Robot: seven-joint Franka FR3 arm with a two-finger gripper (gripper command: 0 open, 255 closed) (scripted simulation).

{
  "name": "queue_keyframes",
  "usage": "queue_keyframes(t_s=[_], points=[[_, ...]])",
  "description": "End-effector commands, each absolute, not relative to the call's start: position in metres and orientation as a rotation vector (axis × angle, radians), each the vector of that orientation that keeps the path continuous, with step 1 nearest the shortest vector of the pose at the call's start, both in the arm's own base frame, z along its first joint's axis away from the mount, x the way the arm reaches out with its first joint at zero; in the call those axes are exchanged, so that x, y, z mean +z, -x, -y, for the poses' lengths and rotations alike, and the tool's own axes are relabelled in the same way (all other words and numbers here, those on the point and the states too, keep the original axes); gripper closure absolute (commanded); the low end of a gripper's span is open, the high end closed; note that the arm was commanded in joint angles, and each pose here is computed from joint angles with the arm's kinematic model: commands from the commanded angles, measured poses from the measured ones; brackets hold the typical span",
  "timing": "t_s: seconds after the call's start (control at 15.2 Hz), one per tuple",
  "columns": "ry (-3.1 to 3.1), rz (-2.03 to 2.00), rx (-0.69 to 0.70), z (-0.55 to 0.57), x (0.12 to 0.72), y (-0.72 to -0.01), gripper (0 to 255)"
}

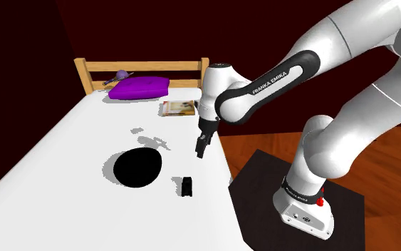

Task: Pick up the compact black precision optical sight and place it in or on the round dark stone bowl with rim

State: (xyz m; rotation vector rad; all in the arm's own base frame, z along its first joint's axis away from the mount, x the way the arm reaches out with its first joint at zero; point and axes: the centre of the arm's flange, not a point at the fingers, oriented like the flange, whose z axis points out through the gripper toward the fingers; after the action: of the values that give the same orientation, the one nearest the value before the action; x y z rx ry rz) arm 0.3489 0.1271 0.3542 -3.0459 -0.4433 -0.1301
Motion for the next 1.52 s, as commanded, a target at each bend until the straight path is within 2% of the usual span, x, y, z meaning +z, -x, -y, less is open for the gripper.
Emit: queue_keyframes(t_s=[0.0, 0.59, 1.12, 1.45], points=[[3.034, 0.478, -0.147, -0.143, 0.334, -0.354, 0], [2.981, 0.631, -0.202, -0.21, 0.241, -0.368, 0], [2.978, 0.637, -0.204, -0.217, 0.198, -0.373, 0], [2.978, 0.637, -0.204, -0.217, 0.198, -0.373, 0]])
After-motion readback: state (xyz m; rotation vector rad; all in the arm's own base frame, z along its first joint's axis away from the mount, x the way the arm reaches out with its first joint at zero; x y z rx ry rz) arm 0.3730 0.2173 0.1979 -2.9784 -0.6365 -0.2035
